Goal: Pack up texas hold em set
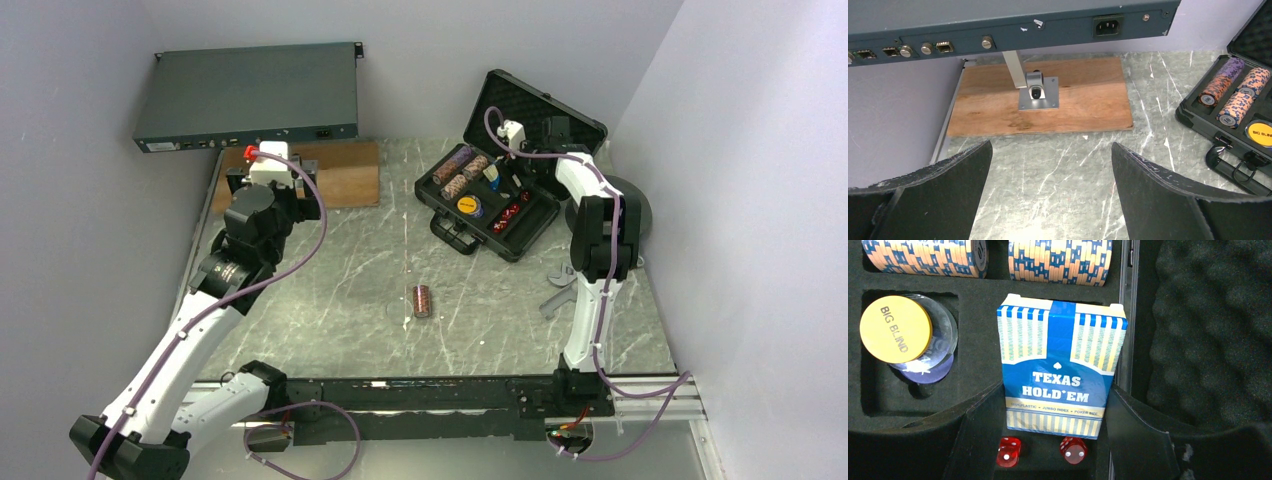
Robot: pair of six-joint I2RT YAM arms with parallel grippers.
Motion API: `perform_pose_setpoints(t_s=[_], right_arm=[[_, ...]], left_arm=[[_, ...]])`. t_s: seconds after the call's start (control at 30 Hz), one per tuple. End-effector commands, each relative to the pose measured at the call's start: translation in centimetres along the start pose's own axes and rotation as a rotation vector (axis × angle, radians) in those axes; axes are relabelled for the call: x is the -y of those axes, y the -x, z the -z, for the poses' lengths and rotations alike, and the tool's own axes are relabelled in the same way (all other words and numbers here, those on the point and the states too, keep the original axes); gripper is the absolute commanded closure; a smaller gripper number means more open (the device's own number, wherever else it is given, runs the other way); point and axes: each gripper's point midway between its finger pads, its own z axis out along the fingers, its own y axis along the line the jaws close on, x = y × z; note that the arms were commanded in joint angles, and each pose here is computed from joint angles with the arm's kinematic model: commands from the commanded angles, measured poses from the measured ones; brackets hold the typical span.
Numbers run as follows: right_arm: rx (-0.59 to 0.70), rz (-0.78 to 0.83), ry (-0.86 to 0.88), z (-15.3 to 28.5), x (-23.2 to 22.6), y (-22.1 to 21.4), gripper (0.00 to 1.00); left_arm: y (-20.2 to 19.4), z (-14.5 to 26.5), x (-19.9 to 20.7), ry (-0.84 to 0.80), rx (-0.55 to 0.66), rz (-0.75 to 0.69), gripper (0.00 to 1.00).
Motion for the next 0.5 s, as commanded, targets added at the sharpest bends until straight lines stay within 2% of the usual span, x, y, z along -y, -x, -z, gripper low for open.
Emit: perform_pose_setpoints(t_s=[0.0, 0.3, 0.47], right_arm=[[0.039, -0.053, 0.085, 2.0, -1.5, 2.2, 1.00], [0.003, -0.091, 0.146, 0.6, -2.8, -0.1, 1.00], [0.026, -0.082, 0.074, 0.5, -1.0, 1.0, 1.00]], left_arm=[[1.7, 0.2, 0.0, -0.006, 0.042, 0.028, 0.05], [1.7, 0.2, 0.1, -0.010, 0.040, 0.029, 0.05], [1.7, 0.2, 0.1, -0.009, 0.038, 0.030, 0.05]])
